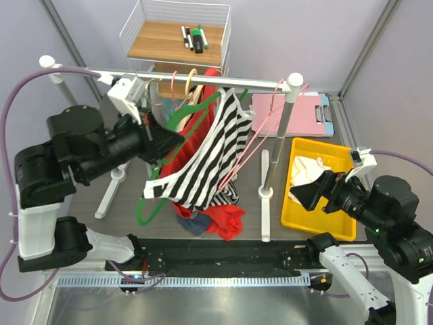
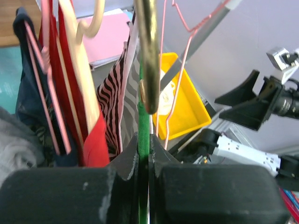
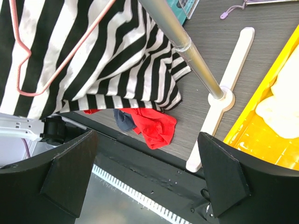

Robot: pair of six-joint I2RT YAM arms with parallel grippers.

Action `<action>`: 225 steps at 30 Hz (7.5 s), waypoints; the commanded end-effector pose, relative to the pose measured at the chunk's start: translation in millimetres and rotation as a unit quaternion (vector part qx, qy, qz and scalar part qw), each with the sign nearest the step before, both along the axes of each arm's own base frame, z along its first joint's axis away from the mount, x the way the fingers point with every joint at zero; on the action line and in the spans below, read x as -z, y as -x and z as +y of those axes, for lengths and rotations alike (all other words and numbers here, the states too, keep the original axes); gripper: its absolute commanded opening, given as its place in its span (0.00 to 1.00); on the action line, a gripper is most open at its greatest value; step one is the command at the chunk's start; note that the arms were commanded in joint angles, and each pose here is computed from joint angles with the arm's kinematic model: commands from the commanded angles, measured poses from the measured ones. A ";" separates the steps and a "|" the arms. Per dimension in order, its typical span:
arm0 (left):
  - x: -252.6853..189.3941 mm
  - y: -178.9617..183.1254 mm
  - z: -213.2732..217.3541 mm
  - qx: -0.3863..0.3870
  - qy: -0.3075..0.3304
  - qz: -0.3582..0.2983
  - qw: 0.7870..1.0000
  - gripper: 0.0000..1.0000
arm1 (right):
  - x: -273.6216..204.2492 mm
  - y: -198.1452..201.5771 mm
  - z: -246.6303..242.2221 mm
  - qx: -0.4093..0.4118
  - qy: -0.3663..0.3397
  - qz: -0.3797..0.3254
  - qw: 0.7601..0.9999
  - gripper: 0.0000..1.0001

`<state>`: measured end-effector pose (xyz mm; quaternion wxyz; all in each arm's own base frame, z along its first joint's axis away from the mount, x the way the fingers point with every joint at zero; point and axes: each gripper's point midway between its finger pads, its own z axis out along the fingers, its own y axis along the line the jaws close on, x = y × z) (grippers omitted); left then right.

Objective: Remove the tank top from the hanger
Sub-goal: Pick up the hanger, then remove the tank top from the hanger.

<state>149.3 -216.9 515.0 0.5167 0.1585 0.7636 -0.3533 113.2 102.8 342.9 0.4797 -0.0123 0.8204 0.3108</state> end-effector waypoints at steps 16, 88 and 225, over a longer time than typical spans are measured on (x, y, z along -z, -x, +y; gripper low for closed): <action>90.4 117.9 90.6 0.144 0.003 0.096 0.985 0.00 | 12.9 8.8 16.8 -0.056 -0.018 0.004 0.998 0.93; 108.2 112.3 -68.6 0.317 0.080 0.091 0.941 0.00 | 14.4 28.9 49.6 -0.193 -0.044 0.000 0.980 0.52; 61.6 132.1 -102.3 0.464 0.016 0.021 0.885 0.00 | -60.9 98.3 70.3 -0.353 -0.139 -0.104 0.919 0.16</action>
